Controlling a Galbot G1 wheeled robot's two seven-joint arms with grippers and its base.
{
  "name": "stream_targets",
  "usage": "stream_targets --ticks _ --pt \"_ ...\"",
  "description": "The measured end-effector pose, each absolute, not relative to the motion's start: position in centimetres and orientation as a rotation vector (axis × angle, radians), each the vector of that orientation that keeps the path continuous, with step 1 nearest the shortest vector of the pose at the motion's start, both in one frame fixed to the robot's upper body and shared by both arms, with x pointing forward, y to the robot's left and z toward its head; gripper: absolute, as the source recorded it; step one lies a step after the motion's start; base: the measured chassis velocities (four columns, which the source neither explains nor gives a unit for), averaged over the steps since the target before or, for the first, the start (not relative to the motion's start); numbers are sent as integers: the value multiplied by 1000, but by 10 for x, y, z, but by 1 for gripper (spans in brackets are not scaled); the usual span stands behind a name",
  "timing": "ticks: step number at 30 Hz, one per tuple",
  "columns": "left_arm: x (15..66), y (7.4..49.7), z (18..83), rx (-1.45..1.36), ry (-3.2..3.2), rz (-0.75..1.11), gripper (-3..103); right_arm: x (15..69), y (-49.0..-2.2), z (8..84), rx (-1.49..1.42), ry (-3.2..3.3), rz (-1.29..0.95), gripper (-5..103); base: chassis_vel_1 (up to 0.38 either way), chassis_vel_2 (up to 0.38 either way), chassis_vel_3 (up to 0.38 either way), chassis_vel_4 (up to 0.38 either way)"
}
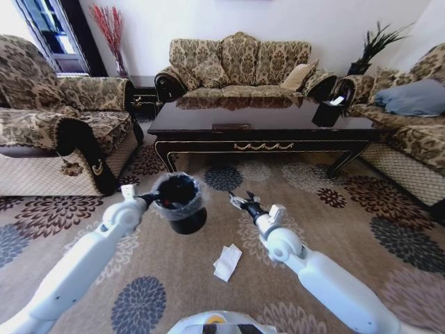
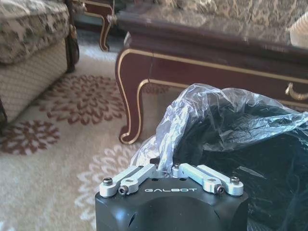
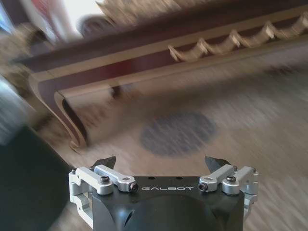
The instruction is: Move to the front of the table and pick up the trash from the floor, then place it into the trash bin.
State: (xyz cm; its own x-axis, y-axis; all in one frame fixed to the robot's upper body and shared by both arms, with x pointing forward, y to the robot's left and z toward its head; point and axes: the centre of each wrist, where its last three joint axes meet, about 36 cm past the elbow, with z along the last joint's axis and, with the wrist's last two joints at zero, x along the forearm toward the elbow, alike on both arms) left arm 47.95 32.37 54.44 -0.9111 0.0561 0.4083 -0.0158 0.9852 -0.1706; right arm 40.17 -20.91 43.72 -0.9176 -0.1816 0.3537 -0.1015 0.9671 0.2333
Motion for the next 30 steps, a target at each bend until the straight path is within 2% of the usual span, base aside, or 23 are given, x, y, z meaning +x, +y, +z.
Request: stream_targets --ticks 6,9,11,16,30 --pt "480 329 572 -38 -2758 236 4 383 -193 387 97 -2447 -216 100 0 0 0 0" --pt "482 330 579 -41 -2770 233 4 378 -183 366 121 -2377 -136 100 0 0 0 0" --pt "485 328 584 -53 -2783 240 4 375 -167 323 193 -2311 37 100 0 0 0 0" --pt "486 326 583 -71 -2782 250 4 379 -156 271 315 -2333 164 100 0 0 0 0" --pt "479 327 589 -99 -2786 252 4 385 -127 237 308 -2297 251 100 0 0 0 0"
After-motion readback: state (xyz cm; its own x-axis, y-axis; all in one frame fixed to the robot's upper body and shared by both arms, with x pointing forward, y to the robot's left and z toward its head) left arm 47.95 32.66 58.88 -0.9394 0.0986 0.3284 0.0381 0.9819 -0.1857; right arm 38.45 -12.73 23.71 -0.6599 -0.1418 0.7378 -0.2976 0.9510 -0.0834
